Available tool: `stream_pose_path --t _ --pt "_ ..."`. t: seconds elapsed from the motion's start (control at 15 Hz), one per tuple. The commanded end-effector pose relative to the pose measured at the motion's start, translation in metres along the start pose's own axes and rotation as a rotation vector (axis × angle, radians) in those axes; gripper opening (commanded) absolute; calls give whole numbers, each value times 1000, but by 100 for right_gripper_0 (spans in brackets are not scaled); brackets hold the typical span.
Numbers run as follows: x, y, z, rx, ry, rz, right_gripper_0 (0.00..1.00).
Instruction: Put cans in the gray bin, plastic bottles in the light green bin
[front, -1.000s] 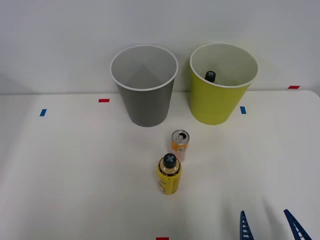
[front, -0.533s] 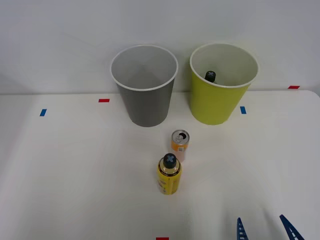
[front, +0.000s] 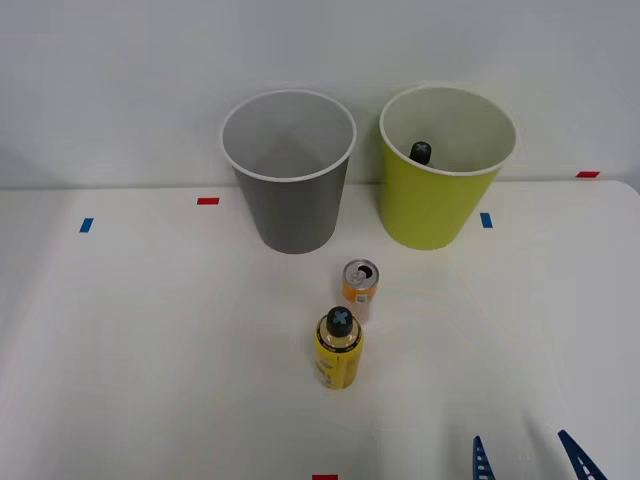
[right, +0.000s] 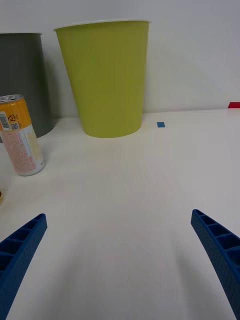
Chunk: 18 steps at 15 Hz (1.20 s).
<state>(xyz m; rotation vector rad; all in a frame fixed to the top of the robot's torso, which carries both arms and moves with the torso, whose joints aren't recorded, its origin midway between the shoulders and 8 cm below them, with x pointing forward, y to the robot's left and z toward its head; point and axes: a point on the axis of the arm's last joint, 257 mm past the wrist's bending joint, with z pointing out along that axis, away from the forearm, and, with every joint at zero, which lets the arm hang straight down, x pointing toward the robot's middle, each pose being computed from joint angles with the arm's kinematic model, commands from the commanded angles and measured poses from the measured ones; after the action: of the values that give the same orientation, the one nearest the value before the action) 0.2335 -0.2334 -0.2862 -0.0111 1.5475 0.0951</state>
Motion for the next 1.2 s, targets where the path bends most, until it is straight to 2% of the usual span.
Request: stream_pose_path --t 0.07,1.2 --pt "0 0 0 0 0 0 100" --pt "0 0 0 0 0 0 100"
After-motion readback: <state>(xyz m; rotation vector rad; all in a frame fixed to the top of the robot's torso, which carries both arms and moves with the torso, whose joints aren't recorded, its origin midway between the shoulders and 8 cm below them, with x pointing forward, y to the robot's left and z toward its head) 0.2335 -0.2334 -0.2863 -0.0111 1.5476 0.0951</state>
